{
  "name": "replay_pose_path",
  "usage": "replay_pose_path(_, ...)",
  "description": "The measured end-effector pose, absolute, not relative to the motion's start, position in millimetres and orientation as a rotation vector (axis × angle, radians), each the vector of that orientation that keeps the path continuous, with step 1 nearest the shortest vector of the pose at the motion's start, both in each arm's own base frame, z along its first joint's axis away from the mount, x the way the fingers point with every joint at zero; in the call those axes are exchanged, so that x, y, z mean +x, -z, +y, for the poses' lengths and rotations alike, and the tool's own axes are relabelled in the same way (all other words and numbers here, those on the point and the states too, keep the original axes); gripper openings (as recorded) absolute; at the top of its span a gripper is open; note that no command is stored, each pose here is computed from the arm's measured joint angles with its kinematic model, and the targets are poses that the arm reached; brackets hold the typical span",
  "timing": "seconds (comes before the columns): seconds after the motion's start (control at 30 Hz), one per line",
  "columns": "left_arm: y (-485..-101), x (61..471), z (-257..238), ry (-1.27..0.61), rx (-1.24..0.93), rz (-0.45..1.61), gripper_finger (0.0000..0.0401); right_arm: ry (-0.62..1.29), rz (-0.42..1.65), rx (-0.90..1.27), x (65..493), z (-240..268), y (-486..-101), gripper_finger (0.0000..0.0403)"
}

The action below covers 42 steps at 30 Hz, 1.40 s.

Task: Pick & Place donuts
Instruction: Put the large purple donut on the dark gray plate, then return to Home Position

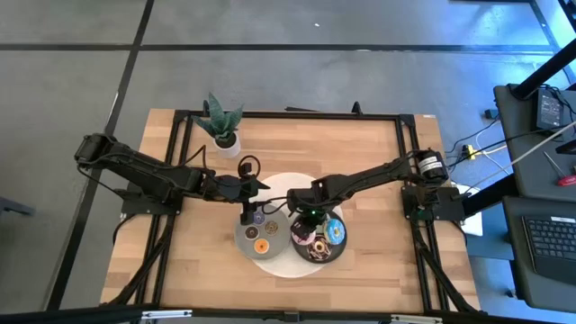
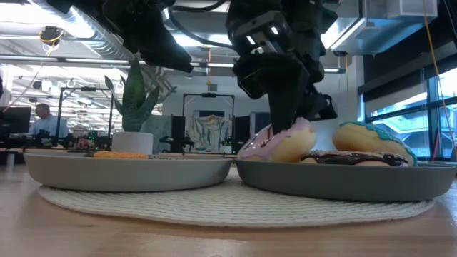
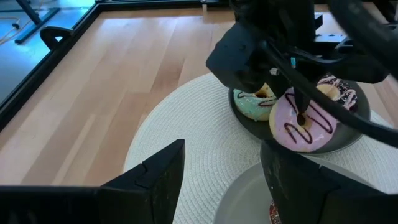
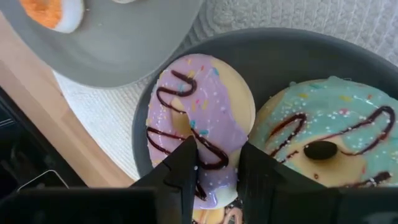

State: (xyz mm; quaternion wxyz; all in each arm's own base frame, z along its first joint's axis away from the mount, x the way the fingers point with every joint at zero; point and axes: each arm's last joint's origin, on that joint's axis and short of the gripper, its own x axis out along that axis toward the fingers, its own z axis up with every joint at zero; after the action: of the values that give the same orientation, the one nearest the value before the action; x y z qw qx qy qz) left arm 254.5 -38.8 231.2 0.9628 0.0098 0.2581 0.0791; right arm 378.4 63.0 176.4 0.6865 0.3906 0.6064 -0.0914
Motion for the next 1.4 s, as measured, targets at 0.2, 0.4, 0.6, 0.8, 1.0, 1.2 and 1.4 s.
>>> replay_pose_path(0.2, -231, 254, -39, -0.160, 0.020, 0.523, 0.0207, 0.181, 1.357, 0.848, 379, 63, -176, 0.0096)
replay_pose_path(0.4, -231, 254, -39, -0.168, -0.005, 0.521, 0.0206, 0.148, 1.362, 0.828, 378, 63, -176, 0.0119)
replay_pose_path(0.6, -231, 254, -39, -0.171, -0.014, 0.520, 0.0206, 0.155, 1.366, 0.843, 379, 58, -176, 0.0179)
replay_pose_path(0.8, -231, 254, -39, -0.172, -0.021, 0.520, 0.0206, 0.195, 1.409, 0.858, 375, 52, -177, 0.0212)
replay_pose_path(1.0, -231, 254, -39, -0.173, -0.021, 0.520, 0.0206, 0.178, 1.396, 0.838, 380, 52, -186, 0.0217)
replay_pose_path(1.2, -231, 254, -39, -0.174, -0.021, 0.520, 0.0205, 0.215, 1.399, 0.736, 381, 48, -201, 0.0215)
replay_pose_path(1.4, -233, 249, -36, -0.221, 0.010, 0.535, 0.0205, 0.359, 1.448, 0.490, 373, 39, -238, 0.0217)
